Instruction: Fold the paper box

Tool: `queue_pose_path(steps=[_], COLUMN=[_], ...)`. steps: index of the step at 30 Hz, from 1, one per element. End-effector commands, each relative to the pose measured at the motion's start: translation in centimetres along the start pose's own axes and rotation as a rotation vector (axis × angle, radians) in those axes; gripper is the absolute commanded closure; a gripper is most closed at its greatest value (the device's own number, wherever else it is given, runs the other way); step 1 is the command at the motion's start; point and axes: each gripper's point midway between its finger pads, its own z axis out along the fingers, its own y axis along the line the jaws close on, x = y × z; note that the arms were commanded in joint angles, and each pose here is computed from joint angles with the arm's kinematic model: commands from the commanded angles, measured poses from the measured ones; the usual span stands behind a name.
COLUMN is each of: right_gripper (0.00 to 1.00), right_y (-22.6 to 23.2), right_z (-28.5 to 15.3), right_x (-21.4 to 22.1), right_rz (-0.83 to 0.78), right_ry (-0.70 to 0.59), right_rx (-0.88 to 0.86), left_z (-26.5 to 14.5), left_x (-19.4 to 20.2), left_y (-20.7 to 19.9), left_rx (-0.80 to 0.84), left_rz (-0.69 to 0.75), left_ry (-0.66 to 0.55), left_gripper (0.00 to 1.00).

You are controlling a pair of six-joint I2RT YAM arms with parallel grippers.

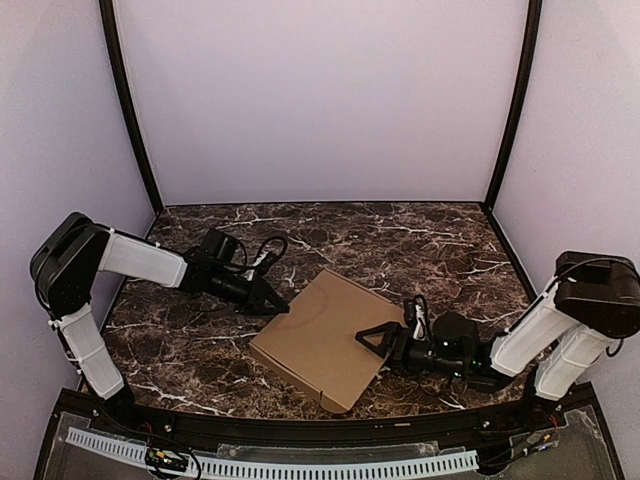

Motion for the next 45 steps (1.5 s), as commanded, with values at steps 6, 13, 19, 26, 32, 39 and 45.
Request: queue_pose_path(steps=[6,13,19,26,32,39,45], right_gripper=[0.01,0.01,0.01,0.01,0.03,0.1,0.11], right_y=[0.0,-0.1,0.1,1.8,3.8,6.6,8.8], right_z=[-0.5,-0.4,-0.3,-0.5,-0.7,-1.1,-2.0], right_x=[0.2,0.3,0.4,-0.1,-0.6,-1.5,-1.7], right_rz=[0.049,0.07,0.08,0.073,0.039,-0.004,-0.051], right_ry=[-0.019,-0.017,-0.018,-0.031,-0.046,-0.069,-0.06], right_rx=[-0.057,-0.074,-0.097,-0.165,-0.221,-0.3,-0.333], left_z=[1.3,1.6,1.8,1.9,2.1,2.2,2.3], left_x=[3.8,4.3,4.7,5.3,5.5,5.8,5.8], left_y=[1.7,1.9,2.2,2.6,2.8,2.9,2.8], left_rx=[0.018,0.037,0.043,0.039,0.041,0.05,0.059], left_rz=[-0.106,-0.117,-0.124,-0.133,-0.139,-0.138,-0.137], left_ry=[0.079,0.084,0.083,0.092,0.097,0.106,0.115], left_gripper=[0.92,0.98,0.99,0.99,0.99,0.99,0.99])
